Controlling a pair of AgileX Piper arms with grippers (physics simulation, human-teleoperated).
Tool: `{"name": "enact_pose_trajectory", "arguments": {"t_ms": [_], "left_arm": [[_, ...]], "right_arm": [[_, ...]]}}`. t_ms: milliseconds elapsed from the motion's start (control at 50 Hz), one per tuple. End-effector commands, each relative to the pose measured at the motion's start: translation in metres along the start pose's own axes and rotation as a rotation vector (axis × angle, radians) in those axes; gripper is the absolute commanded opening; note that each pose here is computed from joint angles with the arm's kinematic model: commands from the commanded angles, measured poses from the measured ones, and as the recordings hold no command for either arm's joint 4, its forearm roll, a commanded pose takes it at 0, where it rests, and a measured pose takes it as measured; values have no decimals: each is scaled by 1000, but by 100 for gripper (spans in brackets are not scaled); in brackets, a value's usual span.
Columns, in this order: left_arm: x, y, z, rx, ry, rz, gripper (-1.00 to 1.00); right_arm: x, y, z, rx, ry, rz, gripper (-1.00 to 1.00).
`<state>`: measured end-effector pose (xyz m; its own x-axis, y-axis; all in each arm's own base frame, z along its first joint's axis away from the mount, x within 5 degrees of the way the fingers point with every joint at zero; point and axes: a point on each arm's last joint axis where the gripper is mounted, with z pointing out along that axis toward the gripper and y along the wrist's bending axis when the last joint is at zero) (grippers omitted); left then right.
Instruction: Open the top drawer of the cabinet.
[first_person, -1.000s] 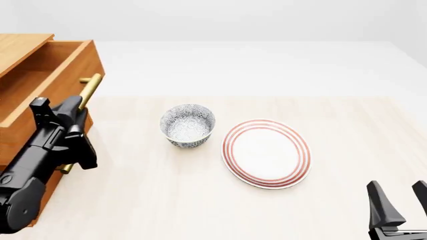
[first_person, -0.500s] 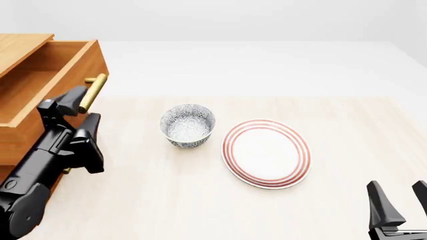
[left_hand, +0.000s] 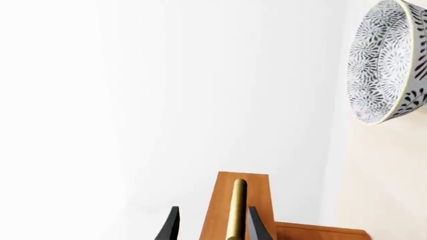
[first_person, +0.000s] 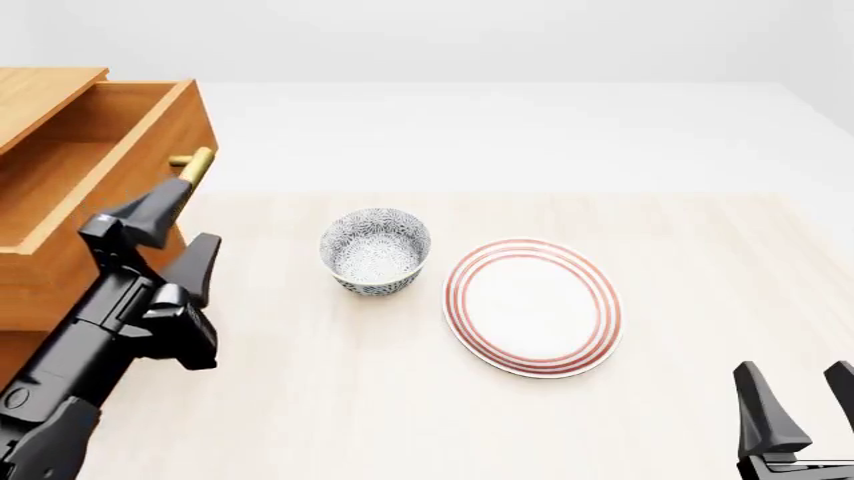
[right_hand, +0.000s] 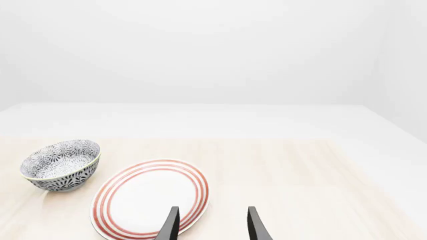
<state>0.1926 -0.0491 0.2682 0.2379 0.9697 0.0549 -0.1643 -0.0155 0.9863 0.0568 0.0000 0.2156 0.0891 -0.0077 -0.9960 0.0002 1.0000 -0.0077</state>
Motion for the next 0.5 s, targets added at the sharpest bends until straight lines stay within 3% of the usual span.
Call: {"name": "enact_pose_trajectory", "arguments": {"t_ms": [20, 200, 500], "left_arm": [[-12, 6, -4, -9, -62, -17, 100], [-17, 15, -6, -7, -91, -68, 100], [-14, 32, -8, 11, -81, -275, 100]], "right_arm": [[0, 0, 0, 0, 0, 0, 100], [0, 0, 0, 0, 0, 0, 100], [0, 0, 0, -1, 0, 0, 100]]}}
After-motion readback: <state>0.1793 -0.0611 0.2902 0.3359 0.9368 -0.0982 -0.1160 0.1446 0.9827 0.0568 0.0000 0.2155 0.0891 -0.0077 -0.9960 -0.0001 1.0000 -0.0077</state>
